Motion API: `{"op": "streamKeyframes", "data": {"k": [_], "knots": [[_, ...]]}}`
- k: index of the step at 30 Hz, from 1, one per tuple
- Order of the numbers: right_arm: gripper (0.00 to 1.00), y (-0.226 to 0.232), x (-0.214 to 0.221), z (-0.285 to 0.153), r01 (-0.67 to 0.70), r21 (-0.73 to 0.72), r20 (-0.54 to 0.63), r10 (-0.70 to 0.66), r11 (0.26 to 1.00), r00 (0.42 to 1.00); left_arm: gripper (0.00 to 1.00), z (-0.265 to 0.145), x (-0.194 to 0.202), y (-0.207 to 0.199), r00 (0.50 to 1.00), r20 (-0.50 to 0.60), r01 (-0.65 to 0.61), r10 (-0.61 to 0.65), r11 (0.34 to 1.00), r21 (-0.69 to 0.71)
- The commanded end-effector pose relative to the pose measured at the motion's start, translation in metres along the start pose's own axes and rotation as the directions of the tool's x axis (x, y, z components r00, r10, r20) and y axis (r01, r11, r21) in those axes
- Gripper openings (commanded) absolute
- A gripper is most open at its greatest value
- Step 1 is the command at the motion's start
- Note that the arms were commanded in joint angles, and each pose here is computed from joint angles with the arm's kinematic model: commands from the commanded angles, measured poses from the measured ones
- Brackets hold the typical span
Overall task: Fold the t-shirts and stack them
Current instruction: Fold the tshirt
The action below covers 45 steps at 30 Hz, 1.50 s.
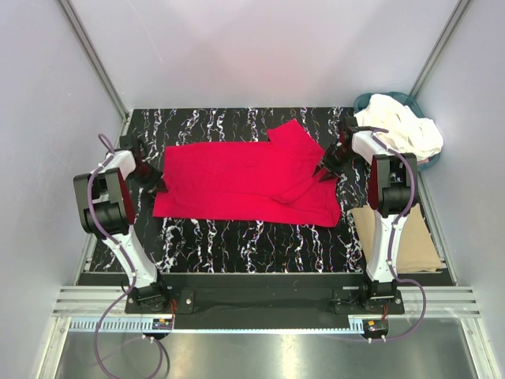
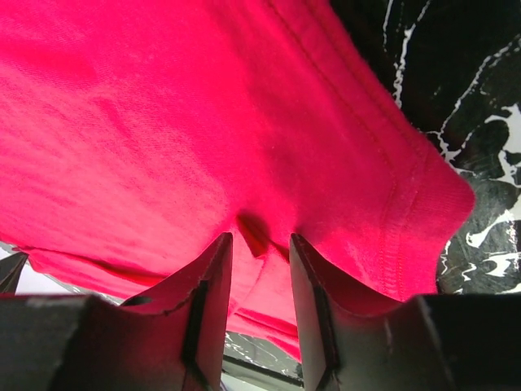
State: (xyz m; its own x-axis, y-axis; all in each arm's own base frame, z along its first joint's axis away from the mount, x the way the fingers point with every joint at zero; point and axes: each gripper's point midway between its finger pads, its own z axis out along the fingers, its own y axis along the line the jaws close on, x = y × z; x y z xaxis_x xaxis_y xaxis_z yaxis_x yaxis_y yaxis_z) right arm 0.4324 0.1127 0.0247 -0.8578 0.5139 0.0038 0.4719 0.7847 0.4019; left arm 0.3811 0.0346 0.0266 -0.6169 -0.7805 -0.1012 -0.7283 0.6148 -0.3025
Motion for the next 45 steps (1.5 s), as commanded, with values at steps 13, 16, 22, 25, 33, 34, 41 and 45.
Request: {"op": "streamKeyframes", "data": {"k": [13, 16, 22, 25, 33, 34, 41, 45], "knots": [[0.36, 0.017, -0.002, 0.004, 0.05, -0.041, 0.011, -0.05, 0.998, 0.999, 0.36, -0.019, -0.007, -0.006, 0.998, 0.065, -0.026, 0.024, 0.999, 0.026], [0.34, 0.018, -0.001, 0.005, 0.052, -0.041, 0.007, -0.052, 0.998, 0.999, 0.38, -0.016, -0.013, -0.004, 0.997, 0.074, -0.024, 0.023, 1.0, 0.004], [0.31, 0.017, 0.0, 0.004, 0.058, -0.037, 0.01, -0.058, 0.998, 0.998, 0.39, -0.016, -0.027, 0.0, 0.994, 0.102, -0.028, 0.03, 0.999, -0.02], [0.29, 0.016, 0.0, 0.005, 0.062, -0.034, 0.01, -0.062, 0.997, 0.998, 0.4, -0.014, -0.03, 0.005, 0.995, 0.094, -0.018, 0.02, 1.0, -0.024], [0.24, 0.018, -0.002, 0.006, 0.06, -0.042, 0.008, -0.06, 0.997, 0.998, 0.35, -0.002, -0.032, 0.005, 0.997, 0.071, -0.008, 0.011, 0.999, -0.032], [0.24, 0.019, -0.001, 0.006, 0.062, -0.042, 0.008, -0.061, 0.997, 0.998, 0.35, -0.001, -0.033, 0.005, 0.997, 0.071, -0.005, 0.008, 0.999, -0.032], [0.22, 0.02, -0.002, 0.006, 0.065, -0.046, 0.01, -0.064, 0.997, 0.998, 0.37, -0.002, -0.037, 0.005, 0.996, 0.083, -0.007, 0.01, 0.999, -0.041], [0.2, 0.021, -0.001, 0.007, 0.064, -0.049, 0.005, -0.064, 0.997, 0.998, 0.4, 0.001, -0.035, 0.006, 0.997, 0.077, 0.001, 0.003, 0.999, -0.047]]}}
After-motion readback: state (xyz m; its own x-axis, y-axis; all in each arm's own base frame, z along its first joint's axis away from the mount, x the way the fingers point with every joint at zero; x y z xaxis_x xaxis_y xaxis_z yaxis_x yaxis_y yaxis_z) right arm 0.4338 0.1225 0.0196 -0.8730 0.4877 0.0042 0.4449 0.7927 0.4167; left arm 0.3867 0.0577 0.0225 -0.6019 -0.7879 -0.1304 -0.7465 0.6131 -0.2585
